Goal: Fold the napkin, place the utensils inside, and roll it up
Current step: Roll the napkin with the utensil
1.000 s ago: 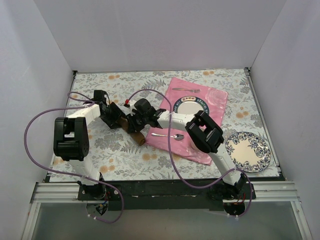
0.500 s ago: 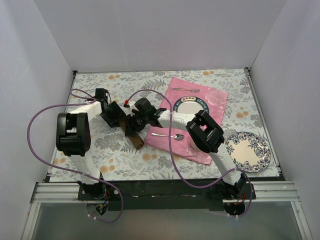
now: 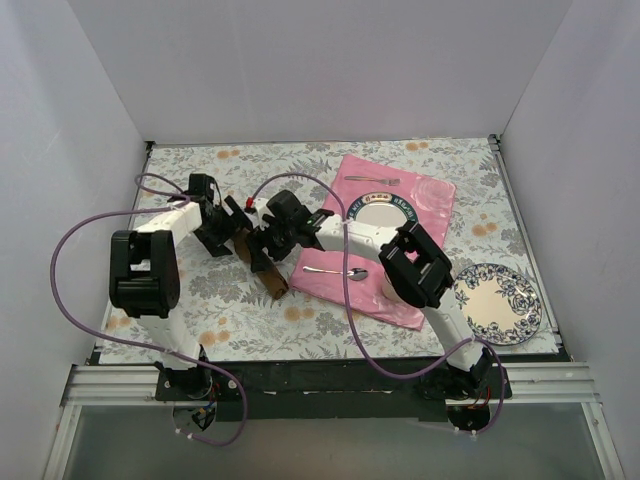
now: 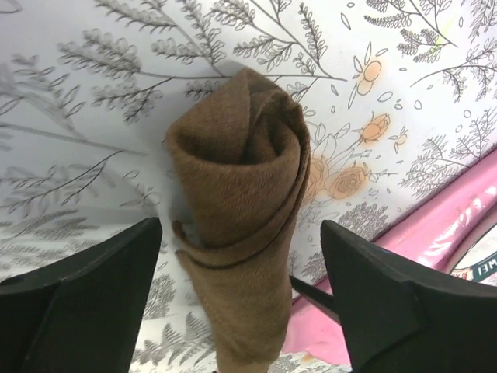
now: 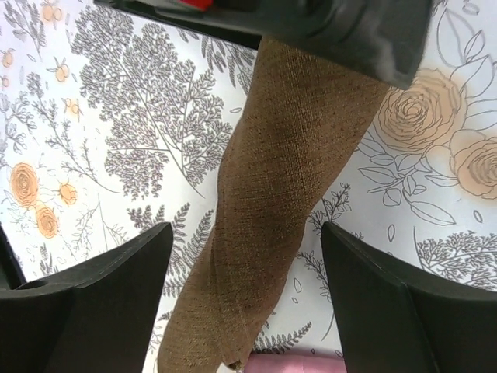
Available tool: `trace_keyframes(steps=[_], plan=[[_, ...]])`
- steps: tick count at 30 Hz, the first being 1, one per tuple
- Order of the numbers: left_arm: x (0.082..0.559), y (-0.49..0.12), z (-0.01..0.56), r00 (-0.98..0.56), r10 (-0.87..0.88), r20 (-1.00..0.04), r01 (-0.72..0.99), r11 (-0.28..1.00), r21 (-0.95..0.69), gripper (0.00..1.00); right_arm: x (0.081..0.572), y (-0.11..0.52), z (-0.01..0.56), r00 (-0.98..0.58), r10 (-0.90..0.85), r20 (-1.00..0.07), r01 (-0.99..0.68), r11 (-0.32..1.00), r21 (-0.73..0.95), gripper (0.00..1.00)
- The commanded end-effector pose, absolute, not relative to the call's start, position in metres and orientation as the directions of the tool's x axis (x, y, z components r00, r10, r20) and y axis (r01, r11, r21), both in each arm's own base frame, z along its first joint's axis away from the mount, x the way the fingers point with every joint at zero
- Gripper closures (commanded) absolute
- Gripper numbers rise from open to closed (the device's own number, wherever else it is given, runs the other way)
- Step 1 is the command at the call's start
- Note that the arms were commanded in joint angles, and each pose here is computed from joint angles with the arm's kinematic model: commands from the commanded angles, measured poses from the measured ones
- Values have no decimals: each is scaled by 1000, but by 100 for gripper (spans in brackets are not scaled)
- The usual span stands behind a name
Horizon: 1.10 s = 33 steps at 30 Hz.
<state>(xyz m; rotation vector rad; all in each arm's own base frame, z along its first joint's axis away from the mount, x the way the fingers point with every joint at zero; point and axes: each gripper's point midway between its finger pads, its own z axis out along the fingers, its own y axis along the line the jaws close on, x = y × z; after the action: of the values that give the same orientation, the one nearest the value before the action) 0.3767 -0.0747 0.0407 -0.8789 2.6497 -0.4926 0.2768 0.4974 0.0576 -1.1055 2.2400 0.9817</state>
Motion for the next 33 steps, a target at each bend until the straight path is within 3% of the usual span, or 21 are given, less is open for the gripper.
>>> trace_keyframes(steps=[1,5,8,10,14,15,18,23,33], plan=[[371,-52,77,-727,-615,-305,-510,782,-359,13,287,507,134,-499,-417,-760,-856,376,356,14],[376,-32,124,-640,-669,-378,-511,738,-441,12,285,509,155,-505,-382,-774,-855,346,387,15],[388,-33,150,-596,-717,-362,-471,677,-565,16,283,510,159,-526,-355,-773,-845,315,431,23],[397,-39,157,-575,-744,-339,-445,633,-634,21,282,513,158,-554,-332,-763,-830,296,474,35],[400,-73,155,-647,-741,-183,-365,511,-778,63,275,522,150,-598,-329,-731,-801,230,552,56],[406,-78,160,-655,-732,-187,-317,490,-812,77,275,523,139,-613,-340,-714,-790,229,569,64],[403,-90,153,-685,-715,-142,-277,436,-856,97,271,528,124,-641,-353,-681,-763,206,612,75],[394,-96,123,-715,-693,-91,-301,422,-855,100,269,527,107,-664,-351,-660,-741,187,645,83],[384,-85,52,-698,-713,-65,-410,473,-780,100,262,499,61,-720,-372,-586,-685,248,685,88]])
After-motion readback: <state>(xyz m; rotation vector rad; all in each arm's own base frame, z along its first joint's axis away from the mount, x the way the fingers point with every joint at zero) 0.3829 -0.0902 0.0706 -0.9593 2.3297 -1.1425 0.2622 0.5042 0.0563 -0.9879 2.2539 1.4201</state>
